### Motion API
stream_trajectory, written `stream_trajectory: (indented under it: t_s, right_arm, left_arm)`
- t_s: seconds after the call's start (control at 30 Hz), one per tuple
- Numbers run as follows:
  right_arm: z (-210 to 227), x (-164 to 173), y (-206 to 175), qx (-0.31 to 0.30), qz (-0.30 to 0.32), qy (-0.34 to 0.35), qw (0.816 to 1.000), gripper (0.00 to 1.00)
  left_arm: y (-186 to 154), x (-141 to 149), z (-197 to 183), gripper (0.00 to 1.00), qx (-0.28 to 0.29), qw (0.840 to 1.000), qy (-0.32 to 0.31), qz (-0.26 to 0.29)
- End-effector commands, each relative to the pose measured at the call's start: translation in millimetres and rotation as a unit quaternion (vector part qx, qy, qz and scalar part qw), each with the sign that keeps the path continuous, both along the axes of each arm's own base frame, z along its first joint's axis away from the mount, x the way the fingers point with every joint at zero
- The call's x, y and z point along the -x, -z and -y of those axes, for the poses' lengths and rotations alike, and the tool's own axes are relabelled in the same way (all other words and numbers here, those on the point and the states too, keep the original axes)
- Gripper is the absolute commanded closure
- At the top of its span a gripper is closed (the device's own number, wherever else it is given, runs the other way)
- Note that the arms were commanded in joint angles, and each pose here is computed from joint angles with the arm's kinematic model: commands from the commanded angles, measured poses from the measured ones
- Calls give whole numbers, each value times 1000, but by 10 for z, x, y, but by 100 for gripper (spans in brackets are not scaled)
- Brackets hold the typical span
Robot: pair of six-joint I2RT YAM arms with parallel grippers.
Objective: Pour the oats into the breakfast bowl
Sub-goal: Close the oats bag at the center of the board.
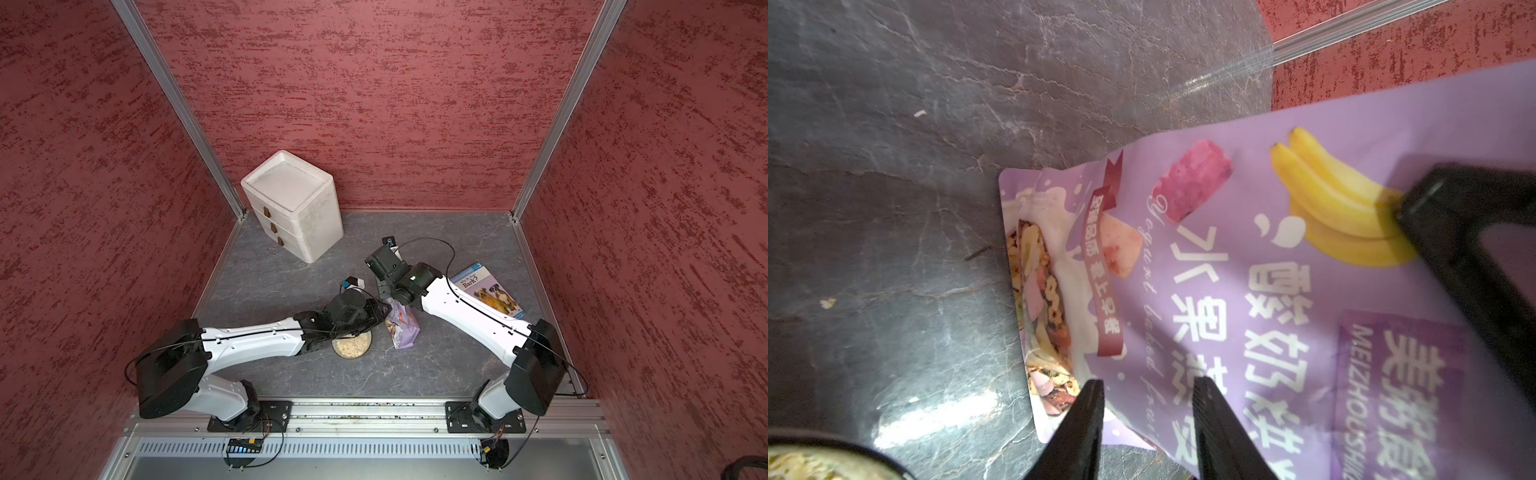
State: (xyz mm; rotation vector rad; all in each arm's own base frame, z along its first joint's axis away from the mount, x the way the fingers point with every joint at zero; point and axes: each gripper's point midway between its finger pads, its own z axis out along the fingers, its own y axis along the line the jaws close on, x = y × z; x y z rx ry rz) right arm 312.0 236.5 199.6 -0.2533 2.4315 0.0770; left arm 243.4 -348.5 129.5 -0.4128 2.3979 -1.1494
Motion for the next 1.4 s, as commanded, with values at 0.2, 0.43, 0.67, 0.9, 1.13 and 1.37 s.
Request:
stream_trajectory:
  t_s: [0.2, 0.43, 0.67, 0.9, 1.13, 1.37]
  right_arm:
    - [105, 225, -230, -39, -20, -7, 999, 50]
    - [181, 457, -86, -49, -63, -9, 997, 51]
    - [196, 545, 26, -24, -86, -16, 996, 68]
    - [324, 538, -160, 22, -26, 9, 999, 100]
    - [262, 655, -150, 17, -65, -11, 998, 65]
    - [350, 822, -74, -3, -83, -9, 996, 63]
  left_arm:
    - [-67, -5, 75, 61, 13, 1000, 4, 4]
    - [-77, -9, 80, 61, 13, 1000, 5, 5]
    - [-89, -4, 90, 61, 15, 1000, 7, 5]
    - [-96, -6, 83, 61, 13, 1000, 5, 6]
    - [-103, -5, 86, 61, 13, 1000, 5, 7]
    - [-121, -8, 90, 61, 13, 1000, 6, 9]
